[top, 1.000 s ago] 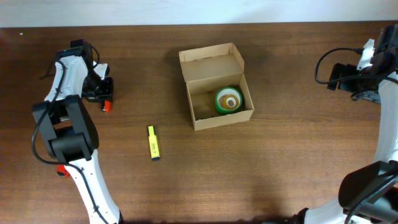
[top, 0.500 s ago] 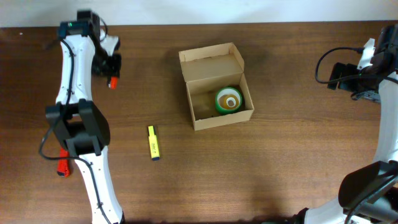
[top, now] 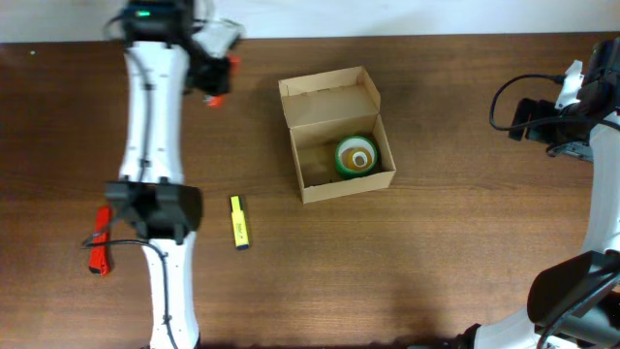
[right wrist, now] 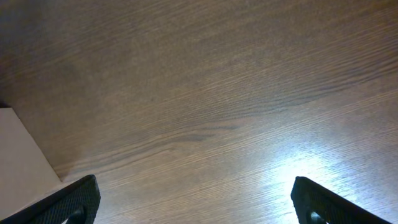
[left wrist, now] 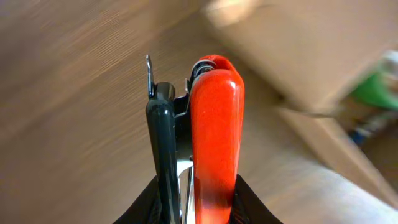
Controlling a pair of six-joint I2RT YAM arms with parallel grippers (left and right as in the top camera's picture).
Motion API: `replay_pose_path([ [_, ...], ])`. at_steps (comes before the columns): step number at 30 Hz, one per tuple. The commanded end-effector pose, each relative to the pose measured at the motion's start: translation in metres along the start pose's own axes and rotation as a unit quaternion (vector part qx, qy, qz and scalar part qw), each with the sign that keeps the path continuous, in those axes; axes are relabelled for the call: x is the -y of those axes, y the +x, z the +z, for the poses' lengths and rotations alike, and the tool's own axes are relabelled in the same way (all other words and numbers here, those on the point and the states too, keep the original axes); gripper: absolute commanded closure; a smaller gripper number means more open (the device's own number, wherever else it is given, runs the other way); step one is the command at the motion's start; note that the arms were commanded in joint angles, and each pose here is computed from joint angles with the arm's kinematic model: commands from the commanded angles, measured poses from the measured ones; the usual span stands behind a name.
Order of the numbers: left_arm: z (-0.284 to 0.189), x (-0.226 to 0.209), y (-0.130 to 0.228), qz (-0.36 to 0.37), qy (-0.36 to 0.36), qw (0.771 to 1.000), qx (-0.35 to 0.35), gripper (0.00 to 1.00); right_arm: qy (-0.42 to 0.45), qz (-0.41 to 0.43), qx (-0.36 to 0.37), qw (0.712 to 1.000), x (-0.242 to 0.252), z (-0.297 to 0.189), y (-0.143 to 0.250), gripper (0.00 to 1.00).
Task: Pack container
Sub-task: 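Lift the red stapler with the left gripper and carry it into the box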
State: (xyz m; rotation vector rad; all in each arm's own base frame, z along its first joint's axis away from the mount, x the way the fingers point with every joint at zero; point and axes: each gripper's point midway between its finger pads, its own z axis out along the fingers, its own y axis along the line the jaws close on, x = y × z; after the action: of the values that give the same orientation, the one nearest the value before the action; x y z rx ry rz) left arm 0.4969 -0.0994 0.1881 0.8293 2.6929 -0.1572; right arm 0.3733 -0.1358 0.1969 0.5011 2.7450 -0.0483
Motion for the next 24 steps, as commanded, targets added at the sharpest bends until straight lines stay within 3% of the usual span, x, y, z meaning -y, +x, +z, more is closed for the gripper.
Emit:
replay_pose_path([
  [1, -0.036, 0.060, -0.028, 0.111, 0.016, 0.992, 0.051, 0.98, -0.008, 0.008, -0.011, 1.000, -0.001, 0.007, 0.003, 0.01],
  [11, -0.059, 0.161, -0.040, 0.226, 0.002, 0.973, 0.054, 0.99, -0.016, 0.009, -0.012, 1.000, -0.004, 0.007, 0.004, 0.01],
  [17, -0.077, 0.172, -0.039, 0.234, -0.037, 0.970, 0.060, 0.99, -0.024, 0.009, -0.011, 1.000, -0.007, 0.007, 0.003, 0.01],
  [24, -0.046, 0.172, 0.003, 0.236, -0.032, 0.971, -0.020, 0.99, -0.033, 0.009, -0.010, 0.999, -0.010, 0.006, 0.003, 0.01],
])
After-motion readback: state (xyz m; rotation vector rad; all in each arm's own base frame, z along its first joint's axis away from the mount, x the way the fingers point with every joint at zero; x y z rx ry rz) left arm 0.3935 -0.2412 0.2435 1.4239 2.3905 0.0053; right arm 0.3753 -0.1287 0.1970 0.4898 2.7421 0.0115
